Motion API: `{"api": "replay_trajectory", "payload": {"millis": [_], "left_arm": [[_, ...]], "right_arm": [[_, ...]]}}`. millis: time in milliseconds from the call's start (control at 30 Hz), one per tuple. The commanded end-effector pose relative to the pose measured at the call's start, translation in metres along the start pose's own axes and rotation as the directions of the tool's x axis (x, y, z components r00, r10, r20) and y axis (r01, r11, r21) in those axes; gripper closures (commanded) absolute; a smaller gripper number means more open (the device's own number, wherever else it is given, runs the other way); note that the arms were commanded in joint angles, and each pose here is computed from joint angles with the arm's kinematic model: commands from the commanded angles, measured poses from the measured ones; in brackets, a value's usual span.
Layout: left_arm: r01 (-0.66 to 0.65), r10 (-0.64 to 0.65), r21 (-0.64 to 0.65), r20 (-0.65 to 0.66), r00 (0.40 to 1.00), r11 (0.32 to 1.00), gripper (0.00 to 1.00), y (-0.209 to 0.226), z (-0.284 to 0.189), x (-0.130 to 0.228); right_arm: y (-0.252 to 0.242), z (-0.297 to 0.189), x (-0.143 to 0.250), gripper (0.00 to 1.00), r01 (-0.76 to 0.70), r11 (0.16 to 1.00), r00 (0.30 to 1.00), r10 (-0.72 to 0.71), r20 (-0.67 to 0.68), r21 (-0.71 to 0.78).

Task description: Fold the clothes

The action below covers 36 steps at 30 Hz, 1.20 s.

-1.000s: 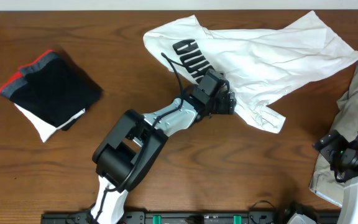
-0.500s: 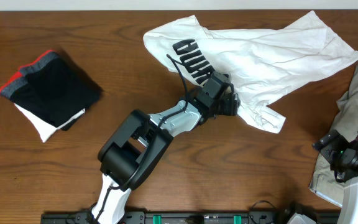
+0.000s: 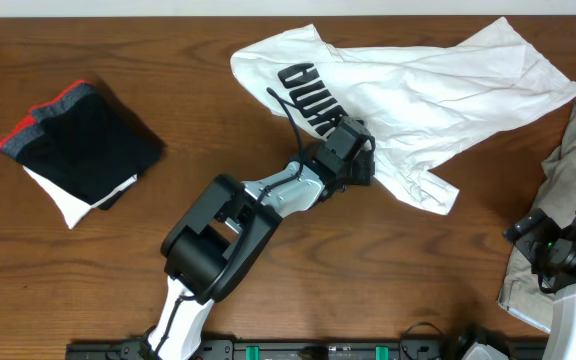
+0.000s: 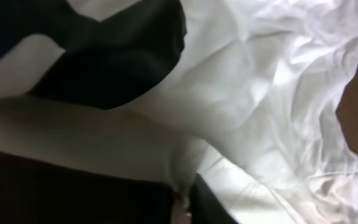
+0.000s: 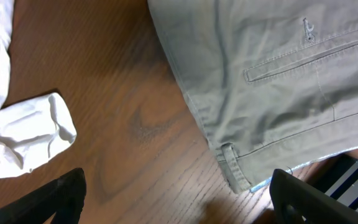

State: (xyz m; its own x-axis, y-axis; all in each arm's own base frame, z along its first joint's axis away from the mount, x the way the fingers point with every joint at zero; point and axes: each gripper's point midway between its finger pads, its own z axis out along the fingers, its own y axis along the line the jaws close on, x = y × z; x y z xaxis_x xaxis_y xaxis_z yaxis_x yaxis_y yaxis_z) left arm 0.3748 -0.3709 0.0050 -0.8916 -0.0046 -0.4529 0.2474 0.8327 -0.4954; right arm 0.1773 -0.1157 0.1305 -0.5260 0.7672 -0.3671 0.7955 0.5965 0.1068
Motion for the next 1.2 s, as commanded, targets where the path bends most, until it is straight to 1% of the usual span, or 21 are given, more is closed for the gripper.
{"api": "replay_trajectory", "payload": {"millis": [0,200,333,433,533,700,900,1033,1167], "left_arm": [[0.007,-0.01,-0.063,-0.044,0.999,0.998,0.94,0.022,0.013,0.02],[0.008,-0.012,-0.07,-0.054,0.998,0.998,0.94,0.023,0.011,0.022],[-0.028,0.024,-0.065,-0.053,0.998,0.997,0.94,0.018,0.003,0.018],[-0.081,0.078,-0.065,-0.049,0.996,0.995,0.94,0.012,-0.014,0.009],[-0.081,0.074,-0.143,-0.051,0.996,0.986,0.94,0.022,-0.041,0.001],[-0.036,0.012,-0.32,-0.076,0.997,0.947,0.94,0.059,-0.101,-0.007],[0.062,-0.13,-0.446,-0.124,0.984,0.893,0.94,0.105,-0.172,-0.003],[0.098,-0.205,-0.512,-0.156,0.966,0.854,0.94,0.136,-0.204,0.004],[0.137,-0.286,-0.565,-0.184,0.94,0.814,0.94,0.159,-0.221,0.015]], "right_arm": [[-0.003,-0.002,-0.003,0.07,-0.02,1.0,1.0,0.02,0.008,0.004],[-0.003,-0.002,-0.003,0.07,-0.02,1.0,1.0,0.02,0.008,0.004],[-0.003,-0.002,-0.003,0.07,-0.02,1.0,1.0,0.02,0.008,0.004],[-0.003,-0.002,-0.003,0.07,-0.02,1.0,1.0,0.02,0.008,0.004],[-0.002,-0.002,-0.004,0.07,-0.02,1.0,1.0,0.02,0.011,0.003],[-0.002,-0.002,-0.004,0.07,-0.02,1.0,1.0,0.02,0.013,0.002],[-0.002,-0.002,-0.005,0.07,-0.02,1.0,1.0,0.02,0.014,0.002],[-0.002,-0.002,-0.005,0.07,-0.02,1.0,1.0,0.02,0.016,0.0],[-0.002,-0.002,-0.006,0.08,-0.021,1.0,1.0,0.021,0.019,-0.001]]}}
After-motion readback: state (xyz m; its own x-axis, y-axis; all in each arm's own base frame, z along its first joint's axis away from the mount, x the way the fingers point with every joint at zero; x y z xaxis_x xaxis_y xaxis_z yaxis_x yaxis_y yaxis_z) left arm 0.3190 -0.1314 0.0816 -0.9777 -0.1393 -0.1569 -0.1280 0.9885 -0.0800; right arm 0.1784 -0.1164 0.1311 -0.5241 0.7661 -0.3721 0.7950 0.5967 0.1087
